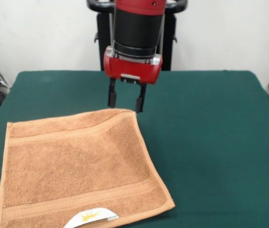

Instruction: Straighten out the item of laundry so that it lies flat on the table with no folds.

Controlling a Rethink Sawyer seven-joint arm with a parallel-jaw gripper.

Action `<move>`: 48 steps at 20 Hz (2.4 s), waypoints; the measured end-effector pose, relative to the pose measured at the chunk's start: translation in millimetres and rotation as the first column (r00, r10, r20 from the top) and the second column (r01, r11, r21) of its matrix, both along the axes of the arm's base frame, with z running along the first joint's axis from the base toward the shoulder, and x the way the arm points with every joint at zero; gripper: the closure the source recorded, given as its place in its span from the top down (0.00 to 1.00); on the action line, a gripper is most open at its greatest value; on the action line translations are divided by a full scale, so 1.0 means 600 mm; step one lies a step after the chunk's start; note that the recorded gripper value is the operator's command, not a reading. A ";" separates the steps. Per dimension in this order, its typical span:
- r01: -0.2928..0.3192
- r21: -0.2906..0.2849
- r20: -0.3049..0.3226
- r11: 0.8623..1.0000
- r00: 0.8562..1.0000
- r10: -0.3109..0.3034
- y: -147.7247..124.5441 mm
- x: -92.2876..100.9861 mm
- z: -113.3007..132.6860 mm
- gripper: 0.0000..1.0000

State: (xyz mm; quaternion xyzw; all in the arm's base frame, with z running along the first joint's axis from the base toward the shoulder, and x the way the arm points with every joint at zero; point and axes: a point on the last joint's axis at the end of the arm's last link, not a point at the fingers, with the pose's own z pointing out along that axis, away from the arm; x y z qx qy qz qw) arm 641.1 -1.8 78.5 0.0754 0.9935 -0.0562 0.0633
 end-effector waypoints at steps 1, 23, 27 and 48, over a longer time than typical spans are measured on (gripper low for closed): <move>0.000 0.001 -0.007 1.000 1.000 0.000 0.000 -0.003 -0.007 1.00; 0.001 0.007 -0.041 1.000 0.999 0.000 0.002 -0.017 -0.038 1.00; 0.001 0.008 -0.043 1.000 0.999 0.000 0.003 -0.018 -0.043 1.00; -0.004 0.001 -0.012 1.000 1.000 0.004 0.002 -0.013 -0.051 1.00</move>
